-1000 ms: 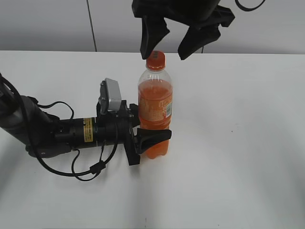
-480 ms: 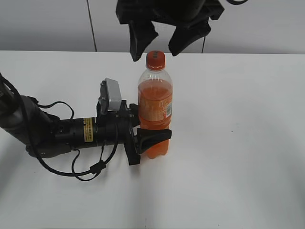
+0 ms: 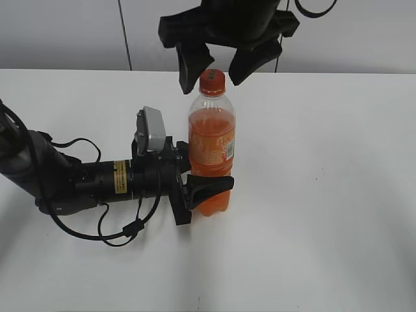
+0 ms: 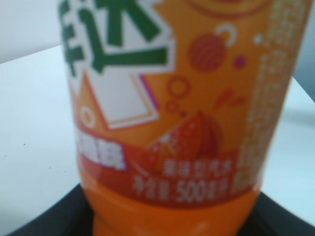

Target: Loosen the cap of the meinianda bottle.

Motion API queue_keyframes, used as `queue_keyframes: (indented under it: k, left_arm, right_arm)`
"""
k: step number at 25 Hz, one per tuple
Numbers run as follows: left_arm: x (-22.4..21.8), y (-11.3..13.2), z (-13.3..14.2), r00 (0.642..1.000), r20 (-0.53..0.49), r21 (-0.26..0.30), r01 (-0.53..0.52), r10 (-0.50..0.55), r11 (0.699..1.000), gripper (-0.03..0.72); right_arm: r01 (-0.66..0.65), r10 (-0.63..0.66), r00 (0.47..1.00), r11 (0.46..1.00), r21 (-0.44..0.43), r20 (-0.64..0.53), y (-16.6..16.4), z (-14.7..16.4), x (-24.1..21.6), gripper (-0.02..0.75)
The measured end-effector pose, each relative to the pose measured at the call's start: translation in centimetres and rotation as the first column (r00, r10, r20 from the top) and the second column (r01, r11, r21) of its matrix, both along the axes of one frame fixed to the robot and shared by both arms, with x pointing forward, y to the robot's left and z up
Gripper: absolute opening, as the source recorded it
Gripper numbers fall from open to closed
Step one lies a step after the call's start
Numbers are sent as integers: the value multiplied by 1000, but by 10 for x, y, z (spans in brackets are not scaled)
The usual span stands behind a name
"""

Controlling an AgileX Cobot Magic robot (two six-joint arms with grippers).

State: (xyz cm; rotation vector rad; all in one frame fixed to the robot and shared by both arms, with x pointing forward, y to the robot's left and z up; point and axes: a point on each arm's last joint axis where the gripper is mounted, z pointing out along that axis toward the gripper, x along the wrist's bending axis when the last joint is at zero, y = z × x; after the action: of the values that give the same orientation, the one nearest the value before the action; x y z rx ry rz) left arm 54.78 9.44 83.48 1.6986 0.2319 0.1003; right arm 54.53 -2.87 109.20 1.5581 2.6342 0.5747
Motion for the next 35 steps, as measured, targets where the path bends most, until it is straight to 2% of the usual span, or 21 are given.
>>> queue_keyframes:
  k: [3, 8, 13, 19, 22, 29, 35]
  left_arm:
    - [0, 0, 0, 1000, 0, 0, 0, 0, 1000, 397]
    - [0, 0, 0, 1000, 0, 0, -1, 1, 1000, 397]
    - [0, 0, 0, 1000, 0, 0, -2, 2, 1000, 397]
    - [0, 0, 0, 1000, 2, 1, -3, 3, 1000, 397]
    - [0, 0, 0, 1000, 2, 1, -3, 3, 1000, 397]
    - [0, 0, 0, 1000, 16, 3, 0, 0, 1000, 395]
    - [0, 0, 0, 999, 44, 8, 8, -9, 1000, 395]
  right_arm:
    - [-4, 4, 1000, 1000, -1, 1, 0, 0, 0, 503]
    - [-32, 32, 999, 999, -13, 14, 0, 0, 0, 269]
    - [-104, 105, 994, 994, -33, 35, -1, 0, 0, 270]
    - [-291, 298, 951, 953, -87, 86, -1, 0, 1, 270]
    - [-430, 445, 888, 893, -135, 117, -1, 0, 1, 270]
    - [-689, 725, 670, 688, -229, 161, 1, 1, -1, 270]
    - [-852, 907, 381, 420, -314, 181, 3, 1, -3, 270]
